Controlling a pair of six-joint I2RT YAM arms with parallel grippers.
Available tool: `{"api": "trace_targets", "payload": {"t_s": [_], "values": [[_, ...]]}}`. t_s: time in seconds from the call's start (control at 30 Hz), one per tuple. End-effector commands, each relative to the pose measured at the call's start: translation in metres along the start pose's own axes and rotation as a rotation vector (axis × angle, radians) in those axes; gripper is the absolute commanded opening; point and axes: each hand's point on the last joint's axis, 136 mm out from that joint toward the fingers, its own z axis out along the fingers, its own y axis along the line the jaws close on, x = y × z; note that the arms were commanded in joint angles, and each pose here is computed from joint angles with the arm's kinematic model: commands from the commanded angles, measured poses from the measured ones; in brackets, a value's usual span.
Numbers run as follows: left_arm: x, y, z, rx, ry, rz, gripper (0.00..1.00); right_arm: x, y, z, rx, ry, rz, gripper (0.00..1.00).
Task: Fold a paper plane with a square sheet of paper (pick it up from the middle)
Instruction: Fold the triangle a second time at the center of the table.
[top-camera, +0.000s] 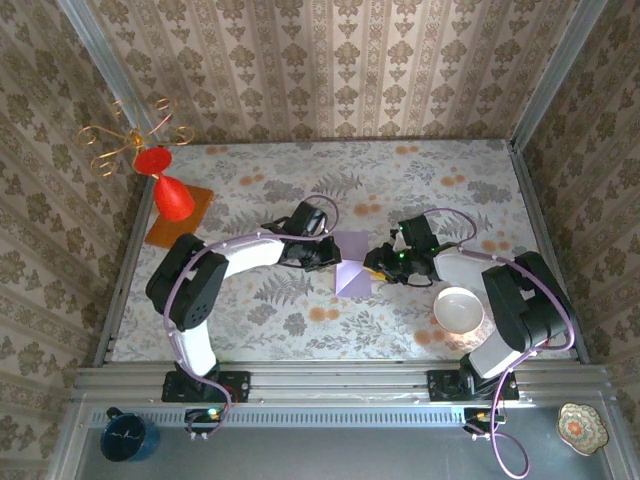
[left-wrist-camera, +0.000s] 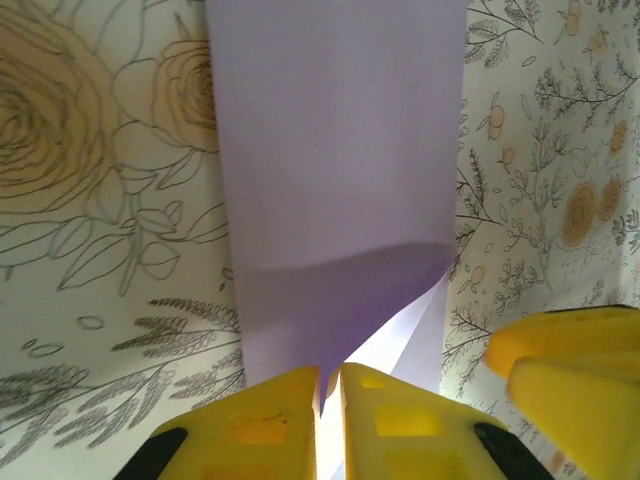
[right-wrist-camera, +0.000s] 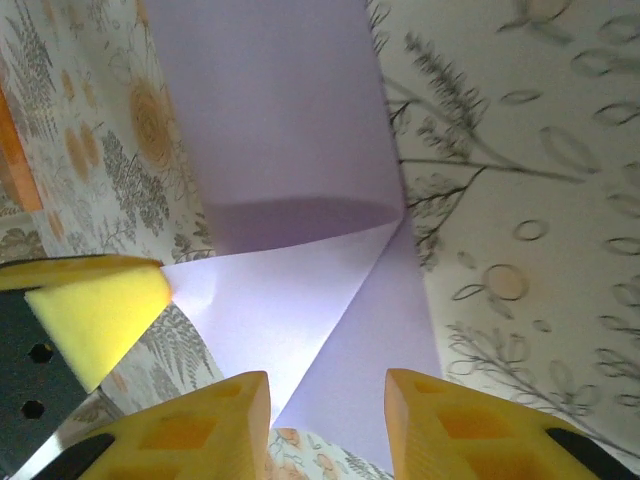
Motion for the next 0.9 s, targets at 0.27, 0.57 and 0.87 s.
{"api": "trace_targets", "payload": {"t_s": [0.27,0.57,0.87], "values": [[-0.003,0.016,0.014,-0.028,0.007,-0.018,0.15,0.007,0.001,0.024,-0.004,0.036,0.079,0.37],[0.001,0.032,0.015,-0.066,0.014,-0.04,0.11,0.006,0.002,0.031,-0.015,0.035,0.098,0.32],[0.004,0.038,0.017,-0.083,0.025,-0.052,0.07,0.001,0.005,0.038,-0.032,0.026,0.104,0.29]]}}
